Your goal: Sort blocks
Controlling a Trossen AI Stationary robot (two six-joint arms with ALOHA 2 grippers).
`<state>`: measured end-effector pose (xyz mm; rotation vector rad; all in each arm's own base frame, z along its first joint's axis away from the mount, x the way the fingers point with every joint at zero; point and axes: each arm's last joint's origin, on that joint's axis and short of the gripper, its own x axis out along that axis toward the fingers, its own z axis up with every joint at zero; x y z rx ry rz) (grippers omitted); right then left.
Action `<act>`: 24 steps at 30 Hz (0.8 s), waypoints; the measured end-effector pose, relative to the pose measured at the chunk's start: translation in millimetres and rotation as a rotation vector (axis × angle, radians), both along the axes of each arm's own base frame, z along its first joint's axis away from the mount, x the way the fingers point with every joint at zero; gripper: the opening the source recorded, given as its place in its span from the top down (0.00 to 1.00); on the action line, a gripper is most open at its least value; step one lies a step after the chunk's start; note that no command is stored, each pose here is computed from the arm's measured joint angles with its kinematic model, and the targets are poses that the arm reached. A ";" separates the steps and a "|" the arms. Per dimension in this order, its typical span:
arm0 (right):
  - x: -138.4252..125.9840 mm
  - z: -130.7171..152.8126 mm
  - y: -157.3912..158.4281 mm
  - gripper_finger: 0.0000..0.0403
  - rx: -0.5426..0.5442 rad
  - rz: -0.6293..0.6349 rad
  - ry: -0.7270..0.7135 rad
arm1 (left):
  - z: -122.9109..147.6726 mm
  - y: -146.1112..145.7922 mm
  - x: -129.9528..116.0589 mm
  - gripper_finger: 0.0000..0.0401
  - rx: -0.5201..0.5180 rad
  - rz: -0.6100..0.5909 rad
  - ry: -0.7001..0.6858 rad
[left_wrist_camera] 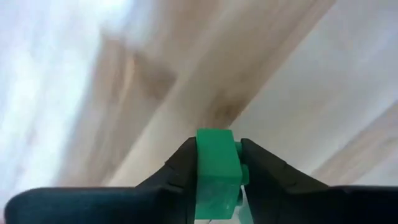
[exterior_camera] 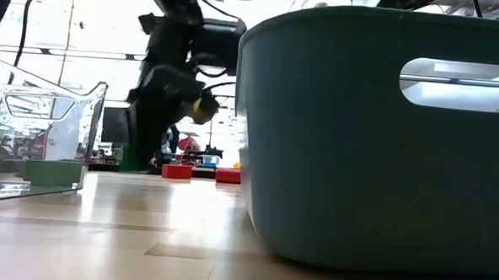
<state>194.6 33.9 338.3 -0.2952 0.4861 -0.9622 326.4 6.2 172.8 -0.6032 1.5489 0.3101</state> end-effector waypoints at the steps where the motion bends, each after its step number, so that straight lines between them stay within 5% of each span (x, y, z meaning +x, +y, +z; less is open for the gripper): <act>1: 0.0 0.0 0.0 0.39 0.000 0.000 0.000 | 6.0 2.5 3.0 0.78 0.001 -0.008 -0.012; 9: -0.5 -3.1 -0.6 0.39 -0.005 -0.002 0.018 | 78.3 5.3 21.4 0.74 0.025 -0.093 -0.074; 16: -0.3 -3.0 -1.4 0.39 0.000 -0.009 0.009 | 147.2 -48.3 21.7 0.75 -0.105 -0.176 -0.157; 24: -0.3 -3.0 -1.4 0.39 0.004 -0.011 0.001 | 135.0 -120.6 -14.3 0.74 0.012 -0.225 0.088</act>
